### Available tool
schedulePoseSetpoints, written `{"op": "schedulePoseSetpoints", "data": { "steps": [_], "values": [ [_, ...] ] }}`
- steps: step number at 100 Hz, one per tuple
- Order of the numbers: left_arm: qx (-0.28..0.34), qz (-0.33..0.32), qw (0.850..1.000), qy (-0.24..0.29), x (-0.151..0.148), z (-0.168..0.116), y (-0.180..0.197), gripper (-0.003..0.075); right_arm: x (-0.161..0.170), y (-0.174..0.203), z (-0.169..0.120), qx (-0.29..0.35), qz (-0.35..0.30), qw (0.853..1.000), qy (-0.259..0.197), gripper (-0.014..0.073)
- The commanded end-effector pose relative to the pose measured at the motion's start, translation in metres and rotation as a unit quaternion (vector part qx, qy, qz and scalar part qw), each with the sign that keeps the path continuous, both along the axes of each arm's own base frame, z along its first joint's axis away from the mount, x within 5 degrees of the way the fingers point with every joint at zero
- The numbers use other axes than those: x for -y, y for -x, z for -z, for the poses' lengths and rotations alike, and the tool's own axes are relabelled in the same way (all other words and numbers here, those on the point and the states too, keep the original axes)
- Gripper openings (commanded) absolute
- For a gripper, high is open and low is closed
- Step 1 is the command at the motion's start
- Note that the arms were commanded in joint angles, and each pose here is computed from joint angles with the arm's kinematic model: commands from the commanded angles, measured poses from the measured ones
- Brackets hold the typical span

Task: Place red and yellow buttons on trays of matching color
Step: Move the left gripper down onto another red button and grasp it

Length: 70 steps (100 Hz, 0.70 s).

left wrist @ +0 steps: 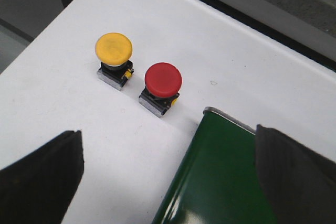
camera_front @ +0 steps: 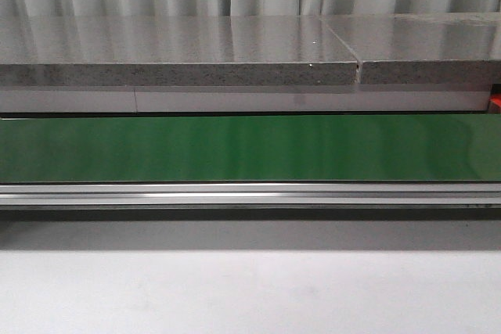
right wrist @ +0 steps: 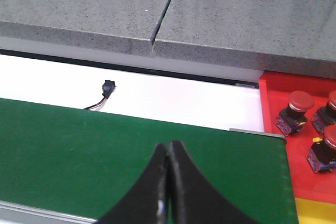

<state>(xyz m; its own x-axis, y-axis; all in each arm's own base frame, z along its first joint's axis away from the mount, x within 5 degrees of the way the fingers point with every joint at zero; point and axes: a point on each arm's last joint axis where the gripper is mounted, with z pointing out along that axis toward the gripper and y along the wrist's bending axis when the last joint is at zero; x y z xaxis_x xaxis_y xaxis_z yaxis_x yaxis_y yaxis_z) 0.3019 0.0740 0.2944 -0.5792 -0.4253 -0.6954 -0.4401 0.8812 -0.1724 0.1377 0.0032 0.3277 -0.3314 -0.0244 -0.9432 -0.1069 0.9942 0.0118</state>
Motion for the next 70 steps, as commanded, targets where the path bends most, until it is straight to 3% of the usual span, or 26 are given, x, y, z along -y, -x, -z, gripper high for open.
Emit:
{"op": "schedulePoseSetpoints", "data": {
  "steps": [1,34,70],
  "values": [
    [0.051,-0.003,0.999,-0.004,-0.005,-0.016,-0.02,0.0639,0.002,0.0,-0.016,0.046,0.013,0.999,-0.002,-0.0067],
    [0.023,-0.01,1.0,0.005,-0.022,0.011,-0.074,0.064,0.002,0.0,-0.016,0.046,0.013,0.999,-0.002,-0.0067],
    [-0.008,-0.017,1.0,0.017,-0.033,0.048,-0.1,0.064,0.002,0.0,-0.016,0.046,0.013,0.999,-0.002,-0.0067]
  ]
}}
